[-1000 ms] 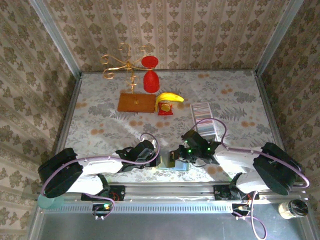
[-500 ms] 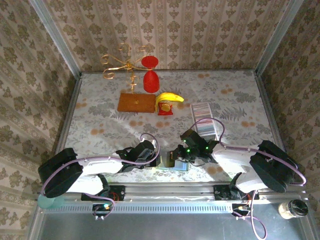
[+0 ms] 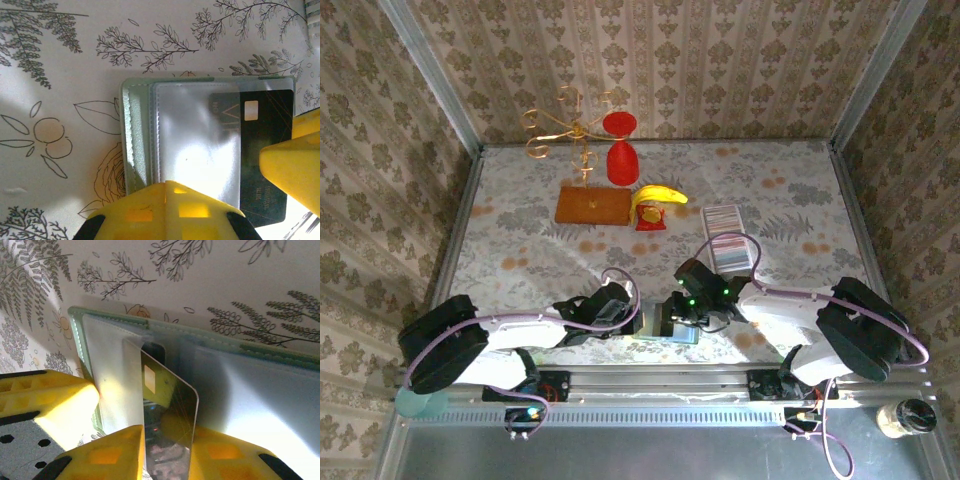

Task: Put the credit cards into the card holder
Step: Insert the credit card into the card slot.

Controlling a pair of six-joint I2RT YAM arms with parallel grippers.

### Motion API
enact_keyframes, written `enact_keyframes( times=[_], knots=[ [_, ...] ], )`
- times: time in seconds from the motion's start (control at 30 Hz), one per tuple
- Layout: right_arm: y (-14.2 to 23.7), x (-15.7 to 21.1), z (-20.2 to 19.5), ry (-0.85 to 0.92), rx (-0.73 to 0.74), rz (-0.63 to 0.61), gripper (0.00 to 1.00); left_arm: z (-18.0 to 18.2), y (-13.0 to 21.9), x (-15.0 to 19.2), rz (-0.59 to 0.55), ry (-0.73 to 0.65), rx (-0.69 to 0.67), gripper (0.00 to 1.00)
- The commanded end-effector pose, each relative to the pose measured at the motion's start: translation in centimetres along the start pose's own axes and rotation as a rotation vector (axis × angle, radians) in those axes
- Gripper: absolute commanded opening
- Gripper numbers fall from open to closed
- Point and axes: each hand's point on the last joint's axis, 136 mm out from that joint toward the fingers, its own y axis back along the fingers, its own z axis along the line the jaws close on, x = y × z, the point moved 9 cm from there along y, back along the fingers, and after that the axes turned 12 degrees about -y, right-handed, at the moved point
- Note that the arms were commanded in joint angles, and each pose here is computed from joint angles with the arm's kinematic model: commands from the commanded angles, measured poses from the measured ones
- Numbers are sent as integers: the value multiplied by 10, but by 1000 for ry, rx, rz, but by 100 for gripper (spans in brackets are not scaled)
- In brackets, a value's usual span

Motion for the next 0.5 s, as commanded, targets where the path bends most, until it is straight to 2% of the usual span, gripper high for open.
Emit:
enact_keyframes(
  times=[0.0, 0.23, 0.47],
  knots=[
    [-5, 2, 3, 30, 56, 4, 26, 6, -3, 11, 35, 2, -25, 0],
    [-14, 1, 17, 32, 26, -9, 26, 8, -1, 14, 31, 9, -30, 0],
    [-5, 0, 12, 42, 82, -46, 29, 11, 1, 16, 23, 11, -38, 0]
  ],
)
